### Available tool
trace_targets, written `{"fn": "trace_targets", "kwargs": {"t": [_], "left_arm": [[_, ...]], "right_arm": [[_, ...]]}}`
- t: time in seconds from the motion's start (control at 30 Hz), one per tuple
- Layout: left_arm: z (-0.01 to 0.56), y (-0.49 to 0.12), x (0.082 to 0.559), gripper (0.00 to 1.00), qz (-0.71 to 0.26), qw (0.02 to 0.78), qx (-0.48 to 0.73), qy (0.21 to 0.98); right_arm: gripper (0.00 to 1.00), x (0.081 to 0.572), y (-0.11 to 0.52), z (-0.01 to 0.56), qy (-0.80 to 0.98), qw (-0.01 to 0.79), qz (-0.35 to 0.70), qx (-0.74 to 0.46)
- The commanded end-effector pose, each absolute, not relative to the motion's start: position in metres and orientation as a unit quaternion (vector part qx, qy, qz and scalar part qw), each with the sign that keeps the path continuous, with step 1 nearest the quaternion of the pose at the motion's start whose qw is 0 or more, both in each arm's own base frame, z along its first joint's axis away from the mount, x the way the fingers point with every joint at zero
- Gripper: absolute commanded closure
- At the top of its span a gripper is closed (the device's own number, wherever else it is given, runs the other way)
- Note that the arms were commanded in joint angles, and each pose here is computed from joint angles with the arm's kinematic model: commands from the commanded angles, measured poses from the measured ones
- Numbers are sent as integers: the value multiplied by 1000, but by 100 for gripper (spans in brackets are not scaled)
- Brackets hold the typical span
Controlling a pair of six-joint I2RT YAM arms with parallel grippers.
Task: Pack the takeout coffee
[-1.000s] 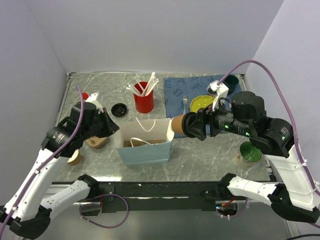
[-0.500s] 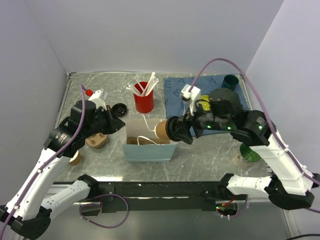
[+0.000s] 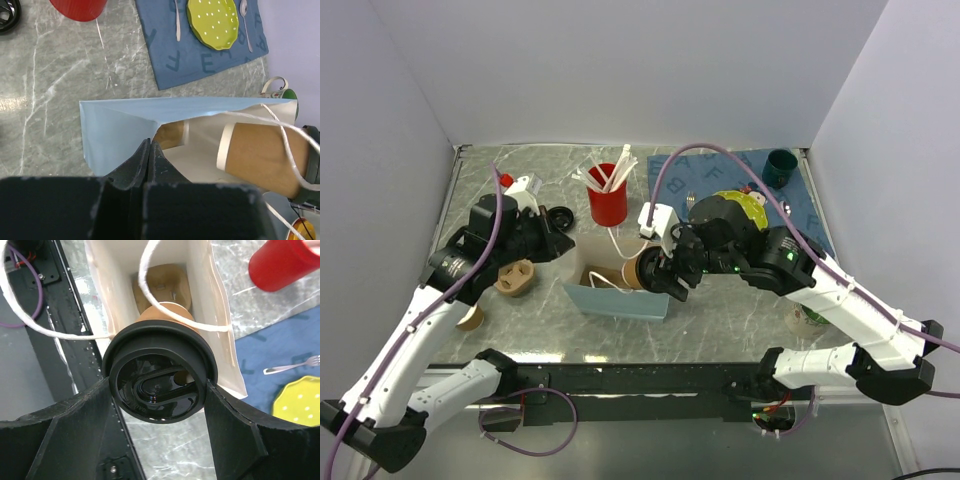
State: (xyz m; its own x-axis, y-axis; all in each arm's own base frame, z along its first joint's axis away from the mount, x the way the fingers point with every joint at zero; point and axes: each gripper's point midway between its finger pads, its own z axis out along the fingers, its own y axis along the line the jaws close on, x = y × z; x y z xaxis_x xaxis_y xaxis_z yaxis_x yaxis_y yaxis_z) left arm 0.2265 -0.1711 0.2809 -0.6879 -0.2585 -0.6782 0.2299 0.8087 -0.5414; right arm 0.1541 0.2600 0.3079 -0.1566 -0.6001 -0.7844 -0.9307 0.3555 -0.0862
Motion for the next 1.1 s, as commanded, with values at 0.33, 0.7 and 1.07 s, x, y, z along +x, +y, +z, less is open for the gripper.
{"fn": "trace_targets", "kwargs": {"t": [0.33,0.7,1.07], "left_arm": [[295,-164,211,86,-316,427,34,846],[296,-175,218,99,-327,437,84,834],[346,-179,218,99,-345,515,142,772]], "right_arm": [[58,174,293,325,678,427,179,-571],[59,187,307,303,676,403,149,-599],[59,159,295,282,705,356,157,-593]]}}
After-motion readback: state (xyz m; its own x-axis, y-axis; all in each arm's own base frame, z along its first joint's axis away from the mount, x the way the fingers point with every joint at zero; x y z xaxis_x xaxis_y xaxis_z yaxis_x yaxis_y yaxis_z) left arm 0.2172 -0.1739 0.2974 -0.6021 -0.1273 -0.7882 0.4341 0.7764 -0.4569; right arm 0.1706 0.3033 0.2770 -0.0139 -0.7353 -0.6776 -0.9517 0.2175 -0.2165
